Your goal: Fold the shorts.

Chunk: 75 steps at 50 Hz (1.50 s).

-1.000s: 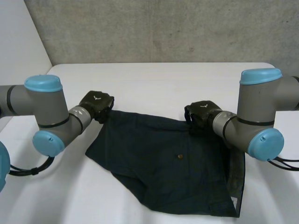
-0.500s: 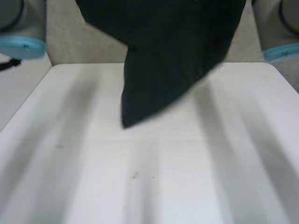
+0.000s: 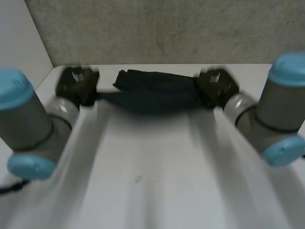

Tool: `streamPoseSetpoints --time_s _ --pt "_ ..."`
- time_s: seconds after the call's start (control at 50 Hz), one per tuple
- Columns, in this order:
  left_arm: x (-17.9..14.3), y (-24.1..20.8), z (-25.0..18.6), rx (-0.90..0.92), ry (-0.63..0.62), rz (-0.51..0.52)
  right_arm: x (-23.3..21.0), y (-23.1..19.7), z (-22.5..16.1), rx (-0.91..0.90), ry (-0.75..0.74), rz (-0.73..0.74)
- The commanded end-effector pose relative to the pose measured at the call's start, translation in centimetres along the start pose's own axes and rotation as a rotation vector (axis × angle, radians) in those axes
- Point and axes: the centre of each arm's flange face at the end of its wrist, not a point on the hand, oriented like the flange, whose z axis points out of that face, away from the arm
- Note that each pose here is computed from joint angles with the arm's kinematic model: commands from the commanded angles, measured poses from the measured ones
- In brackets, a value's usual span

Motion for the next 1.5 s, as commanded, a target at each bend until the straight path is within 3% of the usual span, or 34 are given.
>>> streamPoseSetpoints --time_s 0.02,0.14,0.3,0.46,0.54,0.6,0.68,0.78,1.0,1.16,1.36,1.5 --pt "3.7 7.5 -3.0 -0.250 0.130 0.113 -3.8 6.6 -1.3 -0.189 -0.160 -0.037" --pt "4.4 7.2 -6.1 -0.282 0.201 0.254 -4.1 7.2 -3.8 -0.291 -0.213 -0.072" --pt "3.2 4.9 -9.4 -0.277 0.208 0.282 -4.5 5.7 -8.1 -0.417 -0.300 -0.048" --pt "2.9 5.1 -14.4 -0.451 0.321 0.324 -5.3 5.2 -12.8 -0.577 -0.438 -0.116" --pt "3.1 5.2 -17.3 -0.532 0.428 0.421 -5.8 4.4 -16.7 -0.691 -0.588 -0.189" --pt "3.0 3.6 -18.3 -0.468 0.458 0.513 -5.4 3.7 -17.3 -0.694 -0.603 -0.212" --pt "2.5 1.2 -15.9 -0.307 0.365 0.564 -4.3 2.8 -16.0 -0.610 -0.556 -0.209" --pt "2.9 -0.6 -9.5 -0.142 0.236 0.562 -2.2 1.5 -12.6 -0.478 -0.384 -0.121" --pt "7.7 -0.6 3.0 -0.055 0.137 0.554 1.6 1.7 -5.2 -0.324 -0.073 -0.161" --pt "10.0 0.5 11.4 0.073 -0.013 0.522 2.8 3.8 1.0 -0.226 0.017 -0.231" --pt "13.1 3.0 14.5 0.209 -0.048 0.463 4.2 7.0 6.6 -0.168 0.178 -0.369" --pt "13.2 3.9 14.8 0.221 -0.052 0.325 4.6 7.5 7.9 -0.073 0.262 -0.365"
